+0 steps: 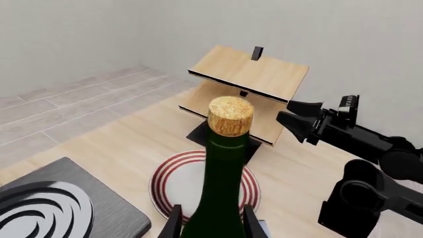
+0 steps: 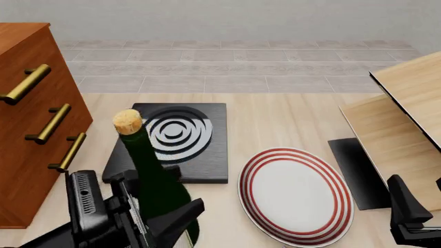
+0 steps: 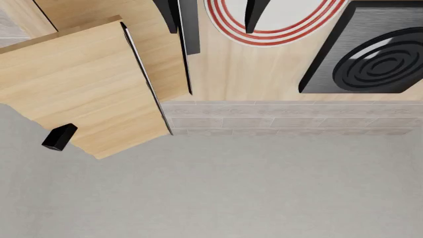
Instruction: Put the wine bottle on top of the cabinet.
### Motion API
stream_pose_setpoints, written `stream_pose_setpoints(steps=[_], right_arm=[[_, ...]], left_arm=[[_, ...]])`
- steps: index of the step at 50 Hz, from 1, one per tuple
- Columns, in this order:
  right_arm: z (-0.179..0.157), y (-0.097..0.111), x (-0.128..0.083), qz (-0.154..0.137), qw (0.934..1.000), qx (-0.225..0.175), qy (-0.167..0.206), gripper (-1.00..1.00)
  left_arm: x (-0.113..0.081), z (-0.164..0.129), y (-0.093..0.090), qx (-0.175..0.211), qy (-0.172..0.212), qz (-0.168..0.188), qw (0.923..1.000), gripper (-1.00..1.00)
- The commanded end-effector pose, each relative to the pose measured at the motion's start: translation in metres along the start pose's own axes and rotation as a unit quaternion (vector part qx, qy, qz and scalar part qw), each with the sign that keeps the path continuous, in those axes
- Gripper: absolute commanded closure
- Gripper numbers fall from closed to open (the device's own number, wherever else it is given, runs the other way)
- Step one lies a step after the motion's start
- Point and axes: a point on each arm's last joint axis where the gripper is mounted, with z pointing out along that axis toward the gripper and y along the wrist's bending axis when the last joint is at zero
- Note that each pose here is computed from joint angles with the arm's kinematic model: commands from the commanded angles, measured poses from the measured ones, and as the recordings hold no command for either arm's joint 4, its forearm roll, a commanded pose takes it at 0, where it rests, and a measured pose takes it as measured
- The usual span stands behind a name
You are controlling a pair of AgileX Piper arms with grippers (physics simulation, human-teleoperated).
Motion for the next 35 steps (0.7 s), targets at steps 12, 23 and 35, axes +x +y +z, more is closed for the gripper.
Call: stream_pose_setpoints(steps=[12,23,35], right_arm=[[0.0,0.0,0.0,0.0,1.0,0.0,0.0,-1.0],[0.0,0.0,0.0,0.0,1.0,0.0,0.0,-1.0],[0.0,0.0,0.0,0.0,1.0,0.0,0.0,-1.0]], left_arm=[[-0.034,-0.025,0.009,-0.04,-0.039,0.034,0.9978,1.0],[-0.035,-0.036,0.014,-0.06,-0.046,0.041,0.9963,1.0],[-0.045,-0.048,0.019,-0.092,-0.051,0.062,0.9925,1.0]])
